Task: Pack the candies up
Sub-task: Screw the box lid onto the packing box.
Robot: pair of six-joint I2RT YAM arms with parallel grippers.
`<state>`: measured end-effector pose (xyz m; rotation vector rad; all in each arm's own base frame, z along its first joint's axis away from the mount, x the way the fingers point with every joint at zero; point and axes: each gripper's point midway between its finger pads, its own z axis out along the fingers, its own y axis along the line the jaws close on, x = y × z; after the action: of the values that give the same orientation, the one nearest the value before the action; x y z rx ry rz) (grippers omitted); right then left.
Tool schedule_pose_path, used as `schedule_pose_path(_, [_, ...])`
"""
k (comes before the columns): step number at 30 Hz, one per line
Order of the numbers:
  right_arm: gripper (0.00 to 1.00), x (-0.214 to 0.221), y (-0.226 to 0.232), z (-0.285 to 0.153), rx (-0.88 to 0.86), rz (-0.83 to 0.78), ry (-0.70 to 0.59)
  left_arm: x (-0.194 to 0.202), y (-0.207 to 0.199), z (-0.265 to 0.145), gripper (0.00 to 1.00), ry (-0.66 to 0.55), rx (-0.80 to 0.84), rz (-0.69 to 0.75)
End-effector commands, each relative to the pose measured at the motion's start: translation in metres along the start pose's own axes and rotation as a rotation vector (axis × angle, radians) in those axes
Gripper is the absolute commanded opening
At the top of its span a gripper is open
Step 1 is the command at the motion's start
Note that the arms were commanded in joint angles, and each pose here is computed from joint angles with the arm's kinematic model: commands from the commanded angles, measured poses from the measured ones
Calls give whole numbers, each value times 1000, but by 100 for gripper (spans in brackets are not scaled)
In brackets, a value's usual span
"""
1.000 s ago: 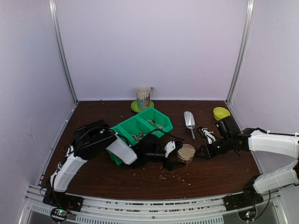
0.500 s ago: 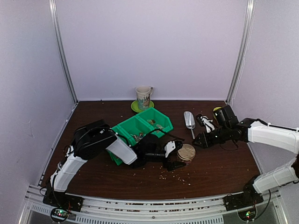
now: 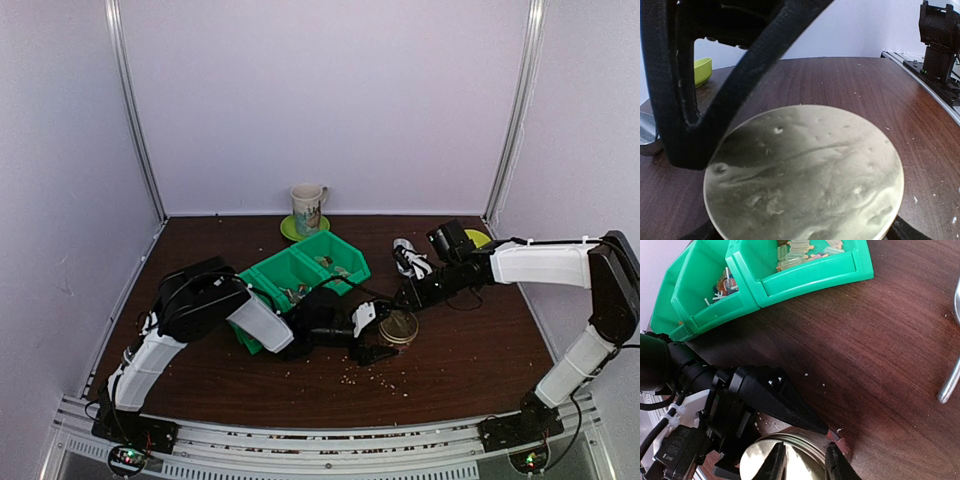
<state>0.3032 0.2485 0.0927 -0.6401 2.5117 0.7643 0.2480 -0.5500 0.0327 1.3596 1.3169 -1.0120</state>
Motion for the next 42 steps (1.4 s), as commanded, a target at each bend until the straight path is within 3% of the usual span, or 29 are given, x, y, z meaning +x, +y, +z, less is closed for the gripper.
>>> schedule_pose_path(1, [25,-5,3,-3,-23,-29,-18,57,-4,-3,85,146,-8,-42])
schedule_pose_path(15, [23,10,-1,0,-26,-10,6,57,-4,-2,85,146,-4,-42])
schedule_pose_path(21, [15,18,-1,-3,-25,4,8,58,-3,-2,85,148,-6,-45])
schedule_pose_path(42, [8,80,2,-28,-5,105,-4,58,4,-3,83,150,-31,-61])
